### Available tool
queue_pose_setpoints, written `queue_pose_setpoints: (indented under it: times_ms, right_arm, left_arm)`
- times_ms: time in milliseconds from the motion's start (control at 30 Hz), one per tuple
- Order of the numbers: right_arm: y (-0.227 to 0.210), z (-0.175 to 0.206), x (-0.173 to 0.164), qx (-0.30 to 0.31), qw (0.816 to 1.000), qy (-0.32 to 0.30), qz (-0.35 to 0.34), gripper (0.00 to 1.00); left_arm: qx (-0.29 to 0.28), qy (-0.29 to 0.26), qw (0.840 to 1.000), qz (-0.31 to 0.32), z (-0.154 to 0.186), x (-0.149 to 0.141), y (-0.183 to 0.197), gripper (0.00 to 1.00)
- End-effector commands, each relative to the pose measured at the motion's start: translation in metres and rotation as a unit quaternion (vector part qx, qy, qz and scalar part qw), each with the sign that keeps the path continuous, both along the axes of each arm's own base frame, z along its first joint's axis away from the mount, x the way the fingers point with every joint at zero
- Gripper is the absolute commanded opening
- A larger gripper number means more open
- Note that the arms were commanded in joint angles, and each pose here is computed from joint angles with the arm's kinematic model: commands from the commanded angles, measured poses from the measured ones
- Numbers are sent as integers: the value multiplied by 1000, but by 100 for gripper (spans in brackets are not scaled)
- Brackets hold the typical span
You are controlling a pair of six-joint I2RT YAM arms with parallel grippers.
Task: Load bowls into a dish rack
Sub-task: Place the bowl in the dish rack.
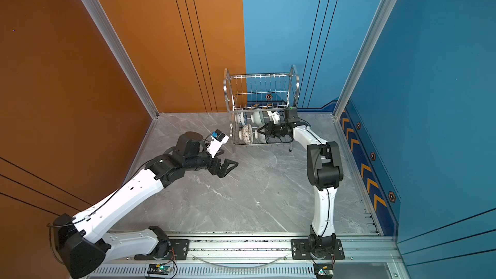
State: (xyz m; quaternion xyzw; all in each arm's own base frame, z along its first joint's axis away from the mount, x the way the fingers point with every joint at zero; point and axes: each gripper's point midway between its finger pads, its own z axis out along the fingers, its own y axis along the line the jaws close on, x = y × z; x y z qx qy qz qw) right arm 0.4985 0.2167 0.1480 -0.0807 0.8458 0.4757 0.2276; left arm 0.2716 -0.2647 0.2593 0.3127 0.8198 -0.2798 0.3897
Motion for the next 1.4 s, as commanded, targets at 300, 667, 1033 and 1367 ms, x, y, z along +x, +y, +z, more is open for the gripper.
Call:
queue_pose_setpoints:
  times_ms: [300, 667, 1033, 1367]
  right_arm:
    - [-9, -52, -22, -66, 995, 74, 1, 5]
    - [-14, -29, -23, -58, 997, 50, -2, 17]
    - [-24, -8, -16, -52, 998, 34, -29, 0]
    - [-23, -12, -21, -35, 999, 39, -8, 7]
  left_arm:
    - [6, -14, 1000, -10, -1, -3, -3, 98]
    - [9, -14, 1000, -13, -3, -5, -5, 98]
    - [11, -13, 1000, -12, -5, -4, -5, 98]
    - [10, -12, 1000, -14, -5, -5, -6, 98]
